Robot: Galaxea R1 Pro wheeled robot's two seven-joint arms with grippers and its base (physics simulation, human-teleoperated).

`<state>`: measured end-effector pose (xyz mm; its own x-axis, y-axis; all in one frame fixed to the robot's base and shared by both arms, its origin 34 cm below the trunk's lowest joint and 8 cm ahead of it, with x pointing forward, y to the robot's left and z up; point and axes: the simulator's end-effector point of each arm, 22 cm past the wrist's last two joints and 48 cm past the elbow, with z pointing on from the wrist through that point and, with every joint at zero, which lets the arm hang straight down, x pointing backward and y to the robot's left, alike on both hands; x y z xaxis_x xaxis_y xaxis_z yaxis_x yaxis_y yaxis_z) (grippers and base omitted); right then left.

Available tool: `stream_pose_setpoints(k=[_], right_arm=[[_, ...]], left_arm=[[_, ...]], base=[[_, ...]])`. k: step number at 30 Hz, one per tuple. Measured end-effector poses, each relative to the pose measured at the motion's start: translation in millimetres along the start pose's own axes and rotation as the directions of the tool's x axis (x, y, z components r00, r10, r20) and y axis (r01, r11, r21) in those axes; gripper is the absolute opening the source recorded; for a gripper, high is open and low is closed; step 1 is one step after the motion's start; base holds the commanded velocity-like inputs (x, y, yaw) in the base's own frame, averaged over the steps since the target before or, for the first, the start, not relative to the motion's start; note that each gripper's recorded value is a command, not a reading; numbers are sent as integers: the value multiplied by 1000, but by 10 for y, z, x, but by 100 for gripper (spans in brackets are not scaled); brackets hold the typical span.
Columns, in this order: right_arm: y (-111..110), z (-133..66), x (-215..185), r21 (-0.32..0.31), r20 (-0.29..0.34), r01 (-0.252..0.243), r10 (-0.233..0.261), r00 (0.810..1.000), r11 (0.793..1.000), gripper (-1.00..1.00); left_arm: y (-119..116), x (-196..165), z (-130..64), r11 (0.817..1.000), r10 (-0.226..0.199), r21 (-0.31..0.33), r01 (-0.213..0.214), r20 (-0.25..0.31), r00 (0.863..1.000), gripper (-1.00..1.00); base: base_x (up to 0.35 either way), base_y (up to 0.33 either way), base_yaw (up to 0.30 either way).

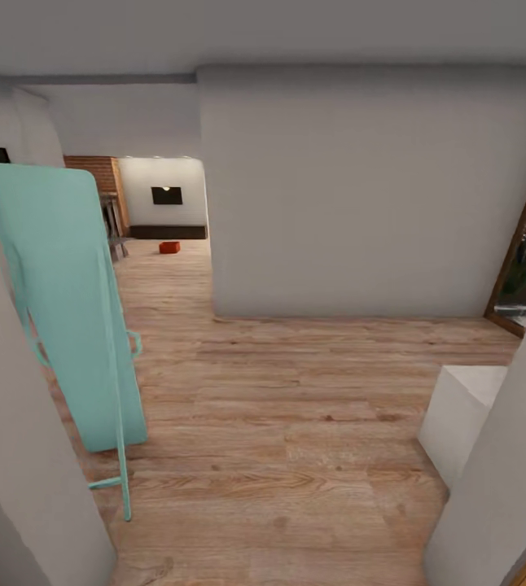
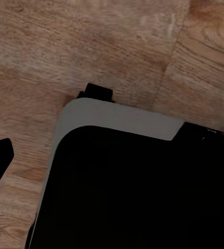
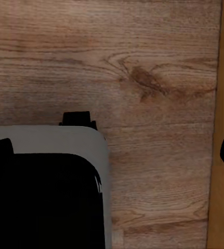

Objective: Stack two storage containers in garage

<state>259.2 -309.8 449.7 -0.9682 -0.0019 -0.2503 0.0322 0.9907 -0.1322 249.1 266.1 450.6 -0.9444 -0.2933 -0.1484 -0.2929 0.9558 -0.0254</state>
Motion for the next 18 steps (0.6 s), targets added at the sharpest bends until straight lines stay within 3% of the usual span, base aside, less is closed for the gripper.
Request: stream_pose_setpoints(k=[18], right_arm=[[15, -1, 2, -2, -1, 0, 0, 1000, 1000, 100]], left_arm=[[-69, 15, -1, 1000, 2, 9, -1, -2, 1000, 100]], base=[[325, 0, 0]])
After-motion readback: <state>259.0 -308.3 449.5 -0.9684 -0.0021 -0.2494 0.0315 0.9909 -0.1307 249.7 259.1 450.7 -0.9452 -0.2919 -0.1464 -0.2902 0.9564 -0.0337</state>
